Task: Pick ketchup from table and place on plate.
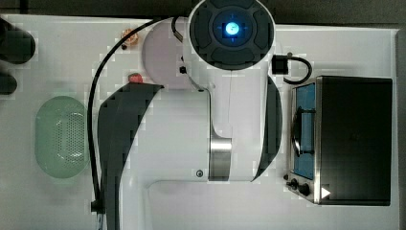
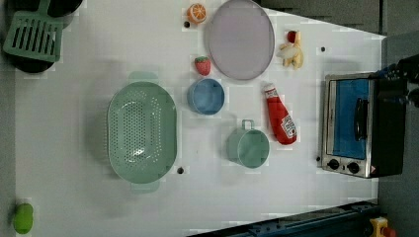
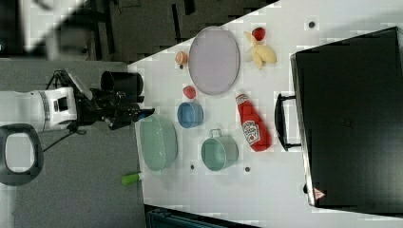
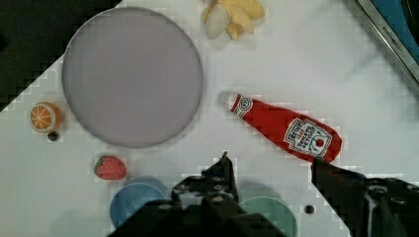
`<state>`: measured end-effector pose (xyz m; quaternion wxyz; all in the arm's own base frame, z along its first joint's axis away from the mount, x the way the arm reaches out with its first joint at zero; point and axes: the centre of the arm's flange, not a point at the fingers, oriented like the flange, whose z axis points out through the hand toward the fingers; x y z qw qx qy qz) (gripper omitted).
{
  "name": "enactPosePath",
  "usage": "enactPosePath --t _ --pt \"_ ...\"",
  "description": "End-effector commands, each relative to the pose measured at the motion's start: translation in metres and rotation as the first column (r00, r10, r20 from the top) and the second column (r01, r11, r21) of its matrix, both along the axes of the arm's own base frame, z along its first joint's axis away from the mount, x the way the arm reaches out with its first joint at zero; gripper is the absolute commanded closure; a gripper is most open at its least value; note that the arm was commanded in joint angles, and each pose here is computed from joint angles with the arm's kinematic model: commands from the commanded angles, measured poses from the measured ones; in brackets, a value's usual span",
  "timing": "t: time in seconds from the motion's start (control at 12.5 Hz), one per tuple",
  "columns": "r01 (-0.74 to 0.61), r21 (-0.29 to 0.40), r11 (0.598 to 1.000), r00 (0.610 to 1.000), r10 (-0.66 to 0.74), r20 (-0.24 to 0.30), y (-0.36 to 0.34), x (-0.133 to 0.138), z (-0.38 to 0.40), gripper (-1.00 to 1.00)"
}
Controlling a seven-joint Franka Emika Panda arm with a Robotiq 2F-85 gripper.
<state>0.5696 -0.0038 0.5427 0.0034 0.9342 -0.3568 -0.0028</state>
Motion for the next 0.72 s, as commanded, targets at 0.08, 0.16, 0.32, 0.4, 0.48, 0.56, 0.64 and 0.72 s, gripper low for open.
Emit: enactPosePath --t 0.08,0.16,0.32,0.4,0.48,0.56,0.64,0.72 --pt "0.144 0.033 0.989 0.989 -0.144 -0.023 -0.042 -0.088 0.064 -0.58" --pt "0.139 0.033 0.99 0.99 -0.138 -0.035 -0.043 -0.088 0.057 -0.79" --pt "0.103 0.035 0.994 0.993 -0.101 -0.058 -0.043 -0.085 0.036 -1.0" --pt "0.068 0.037 0.997 0.996 -0.066 -0.067 -0.043 -0.083 0.023 -1.0" --pt "0.018 0.042 0.999 0.997 -0.014 -0.074 -0.043 -0.08 0.008 -1.0" --pt "-0.05 0.048 0.998 0.996 0.054 -0.077 -0.044 -0.077 -0.007 -1.0" --pt "-0.13 0.056 0.99 0.988 0.134 -0.078 -0.045 -0.074 -0.024 -1.0" --pt "-0.218 0.065 0.974 0.972 0.223 -0.079 -0.045 -0.071 -0.041 -1.0"
